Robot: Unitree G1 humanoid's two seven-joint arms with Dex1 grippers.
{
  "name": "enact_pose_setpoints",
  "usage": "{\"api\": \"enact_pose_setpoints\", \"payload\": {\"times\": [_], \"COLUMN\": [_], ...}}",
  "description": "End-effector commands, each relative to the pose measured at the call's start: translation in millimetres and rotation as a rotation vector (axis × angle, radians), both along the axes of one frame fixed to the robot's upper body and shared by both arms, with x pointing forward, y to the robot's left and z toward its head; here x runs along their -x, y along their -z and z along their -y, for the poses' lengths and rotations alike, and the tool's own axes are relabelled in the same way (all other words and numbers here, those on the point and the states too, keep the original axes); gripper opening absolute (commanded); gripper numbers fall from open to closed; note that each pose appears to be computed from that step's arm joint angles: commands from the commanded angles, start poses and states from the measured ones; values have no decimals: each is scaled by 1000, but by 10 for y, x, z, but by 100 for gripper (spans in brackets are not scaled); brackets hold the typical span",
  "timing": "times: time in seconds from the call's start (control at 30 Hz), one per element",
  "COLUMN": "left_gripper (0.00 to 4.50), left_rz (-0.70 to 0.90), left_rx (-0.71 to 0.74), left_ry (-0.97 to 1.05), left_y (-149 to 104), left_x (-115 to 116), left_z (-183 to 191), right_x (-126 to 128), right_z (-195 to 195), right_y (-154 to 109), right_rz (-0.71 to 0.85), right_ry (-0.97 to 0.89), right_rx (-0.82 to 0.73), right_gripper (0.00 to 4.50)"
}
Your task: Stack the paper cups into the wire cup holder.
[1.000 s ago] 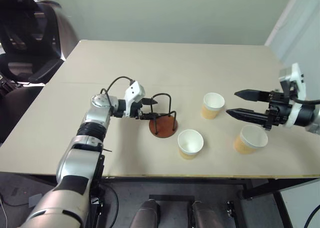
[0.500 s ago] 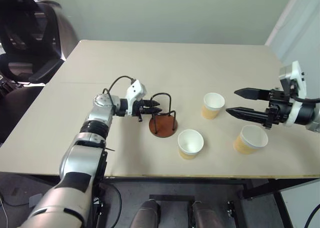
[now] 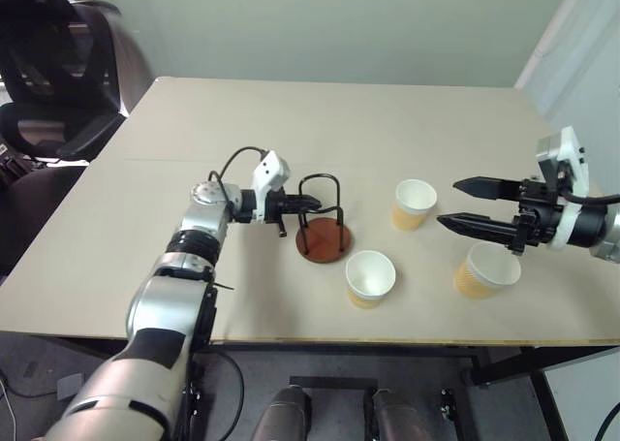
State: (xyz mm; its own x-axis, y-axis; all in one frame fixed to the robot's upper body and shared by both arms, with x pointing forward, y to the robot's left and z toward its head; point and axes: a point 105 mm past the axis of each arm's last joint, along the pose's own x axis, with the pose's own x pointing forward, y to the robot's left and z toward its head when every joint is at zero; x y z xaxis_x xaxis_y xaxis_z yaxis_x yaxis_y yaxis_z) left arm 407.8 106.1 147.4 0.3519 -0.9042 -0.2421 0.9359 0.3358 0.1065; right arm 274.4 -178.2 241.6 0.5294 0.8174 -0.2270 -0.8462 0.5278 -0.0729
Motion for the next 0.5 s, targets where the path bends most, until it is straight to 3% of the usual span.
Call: {"api": "enact_pose_setpoints", "payload": {"times": [0.03,0.5], "left_gripper": [3,3], "left_rz": [59,185], "left_rx": [10,-51], "left_ry": [35,-17], "left_y": [-161,-251], "left_x": [-21,-131], "left_z": [119,216], "right_x": [26,18], "right_z": [-25,-20], "right_y": [-74,-51], "right_rz": [49,49], "right_ry": [-8,0], "right_rx": [18,12], "right_gripper": [417,417]}}
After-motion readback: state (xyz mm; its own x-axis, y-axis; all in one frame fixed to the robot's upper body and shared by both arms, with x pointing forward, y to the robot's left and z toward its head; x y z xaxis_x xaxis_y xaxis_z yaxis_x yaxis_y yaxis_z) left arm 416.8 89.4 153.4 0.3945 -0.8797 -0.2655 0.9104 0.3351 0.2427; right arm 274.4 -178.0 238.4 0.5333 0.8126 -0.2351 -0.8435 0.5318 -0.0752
